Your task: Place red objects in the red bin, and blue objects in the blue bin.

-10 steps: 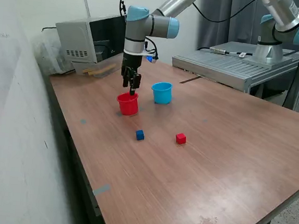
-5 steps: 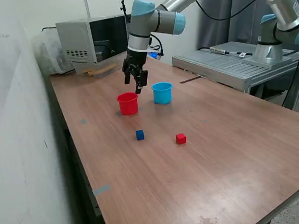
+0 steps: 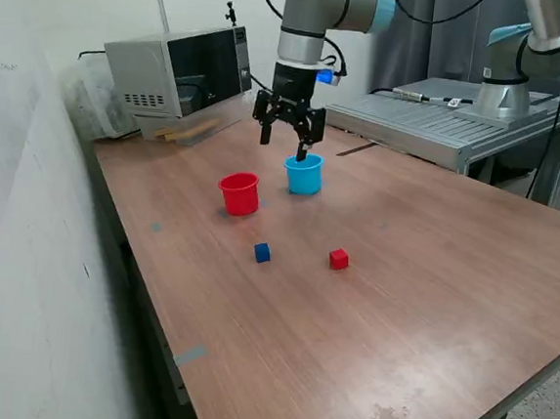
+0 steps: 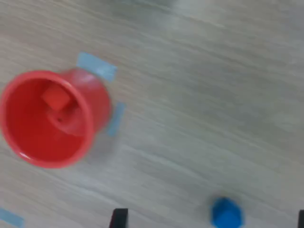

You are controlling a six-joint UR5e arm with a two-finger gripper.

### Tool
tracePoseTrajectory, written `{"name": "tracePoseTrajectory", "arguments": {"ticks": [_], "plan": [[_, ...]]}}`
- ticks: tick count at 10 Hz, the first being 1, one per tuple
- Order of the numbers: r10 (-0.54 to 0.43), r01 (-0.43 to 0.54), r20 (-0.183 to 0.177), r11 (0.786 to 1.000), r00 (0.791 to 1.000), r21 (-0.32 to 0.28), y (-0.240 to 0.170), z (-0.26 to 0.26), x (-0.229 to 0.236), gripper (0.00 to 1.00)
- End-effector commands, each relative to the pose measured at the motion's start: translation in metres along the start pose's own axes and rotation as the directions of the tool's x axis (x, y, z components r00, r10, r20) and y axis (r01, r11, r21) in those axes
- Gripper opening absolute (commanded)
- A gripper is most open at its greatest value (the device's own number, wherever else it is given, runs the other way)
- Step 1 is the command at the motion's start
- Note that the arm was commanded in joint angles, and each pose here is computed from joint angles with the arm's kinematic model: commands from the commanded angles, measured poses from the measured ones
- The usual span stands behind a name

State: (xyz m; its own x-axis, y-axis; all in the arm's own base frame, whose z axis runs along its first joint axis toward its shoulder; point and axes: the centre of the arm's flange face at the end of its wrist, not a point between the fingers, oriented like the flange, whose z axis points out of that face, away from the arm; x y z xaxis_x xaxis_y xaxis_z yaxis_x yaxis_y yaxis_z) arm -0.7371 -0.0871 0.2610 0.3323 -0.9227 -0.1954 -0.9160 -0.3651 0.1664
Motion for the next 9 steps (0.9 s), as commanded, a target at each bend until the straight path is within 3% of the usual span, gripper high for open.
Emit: {"name": "tracePoseTrajectory", "arguments": {"ticks": [1,2,4,6,7,8,9], "plan": [[-0.141,0.143,-0.048,0.989,0.989,0.039,0.0,-0.023,0.083,1.0],[-0.209,0.211,-0.055,0.977,0.976,0.029,0.002,-0.029,0.107,1.0],[-0.372,0.375,-0.084,0.927,0.924,0.025,-0.003,-0.049,0.161,1.0],[-0.538,0.54,-0.117,0.841,0.835,-0.014,-0.011,-0.06,0.196,1.0],[-0.585,0.587,-0.128,0.809,0.801,-0.025,-0.016,-0.061,0.204,1.0],[-0.643,0.639,-0.166,0.765,0.748,-0.081,-0.019,-0.065,0.21,1.0],[-0.74,0.712,-0.214,0.672,0.637,-0.203,-0.022,-0.075,0.221,1.0]]}}
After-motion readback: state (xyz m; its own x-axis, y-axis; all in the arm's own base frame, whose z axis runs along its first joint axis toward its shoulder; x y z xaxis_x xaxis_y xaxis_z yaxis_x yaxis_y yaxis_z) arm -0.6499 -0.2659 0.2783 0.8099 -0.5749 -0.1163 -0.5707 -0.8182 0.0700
